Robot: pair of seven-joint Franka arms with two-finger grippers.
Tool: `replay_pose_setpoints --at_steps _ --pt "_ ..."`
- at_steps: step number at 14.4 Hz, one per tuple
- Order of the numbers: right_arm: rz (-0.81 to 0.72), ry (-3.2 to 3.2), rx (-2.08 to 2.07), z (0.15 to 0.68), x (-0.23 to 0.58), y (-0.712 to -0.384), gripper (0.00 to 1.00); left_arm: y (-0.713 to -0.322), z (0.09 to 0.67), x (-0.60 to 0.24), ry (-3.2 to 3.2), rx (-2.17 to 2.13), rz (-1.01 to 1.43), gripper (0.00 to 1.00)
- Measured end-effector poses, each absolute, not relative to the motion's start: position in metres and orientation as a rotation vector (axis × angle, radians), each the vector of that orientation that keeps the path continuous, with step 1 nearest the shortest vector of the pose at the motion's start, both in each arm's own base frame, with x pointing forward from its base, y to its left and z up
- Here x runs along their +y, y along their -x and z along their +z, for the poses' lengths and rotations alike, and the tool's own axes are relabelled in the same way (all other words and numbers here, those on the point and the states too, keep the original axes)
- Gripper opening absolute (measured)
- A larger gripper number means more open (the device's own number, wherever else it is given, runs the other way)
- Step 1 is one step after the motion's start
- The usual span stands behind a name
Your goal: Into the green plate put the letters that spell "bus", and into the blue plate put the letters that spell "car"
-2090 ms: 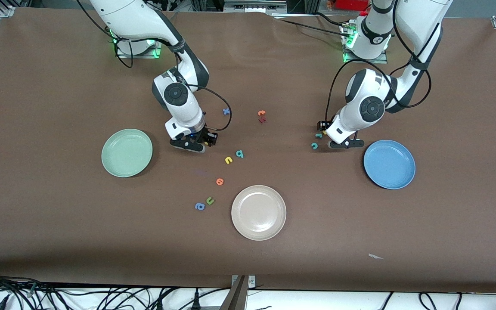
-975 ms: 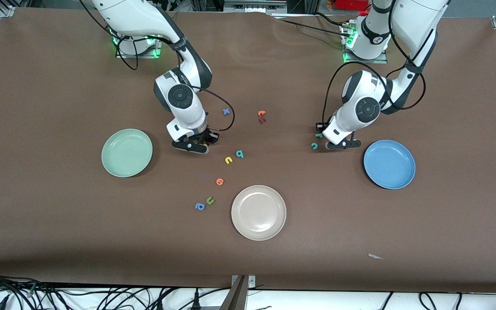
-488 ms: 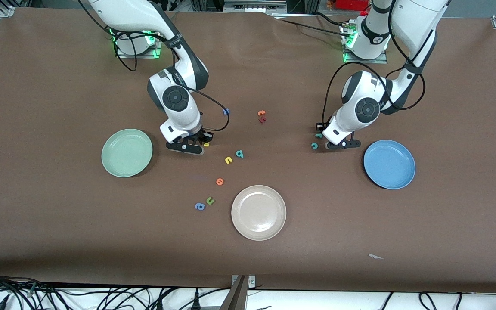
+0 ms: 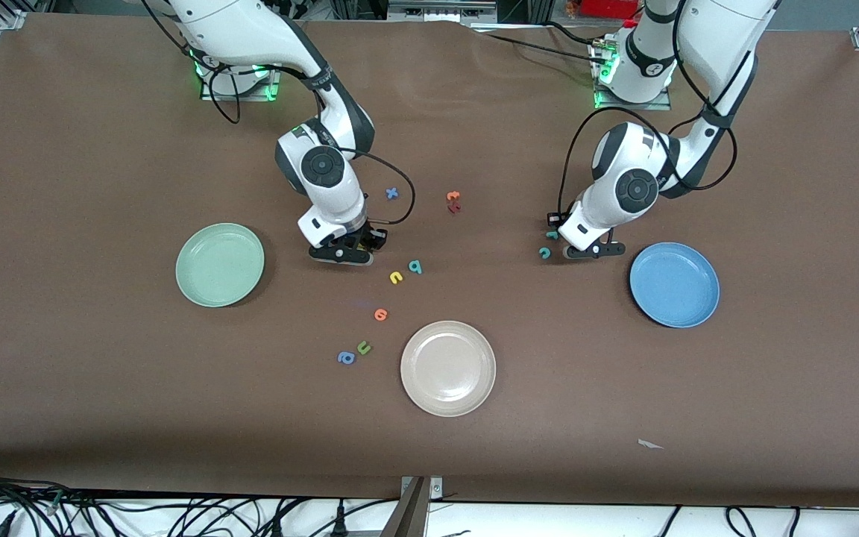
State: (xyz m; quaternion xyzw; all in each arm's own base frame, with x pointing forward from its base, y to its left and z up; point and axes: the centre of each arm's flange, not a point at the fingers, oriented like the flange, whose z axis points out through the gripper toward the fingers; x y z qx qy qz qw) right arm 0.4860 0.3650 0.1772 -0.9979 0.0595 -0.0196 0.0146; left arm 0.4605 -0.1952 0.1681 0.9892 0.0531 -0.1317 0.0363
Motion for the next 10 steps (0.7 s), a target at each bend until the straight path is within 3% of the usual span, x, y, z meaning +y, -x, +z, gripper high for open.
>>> replay_pose_setpoints --at_steps 4,10 --pt "-0.057 3.110 0.187 0.178 0.364 -0.487 0.39 -0.475 0.185 -0.194 -3.030 0.175 -0.329 0.28" --pt "-0.013 3.138 0.192 0.176 0.361 -0.487 0.37 -0.543 0.292 -0.136 -3.009 0.290 -0.304 0.28"
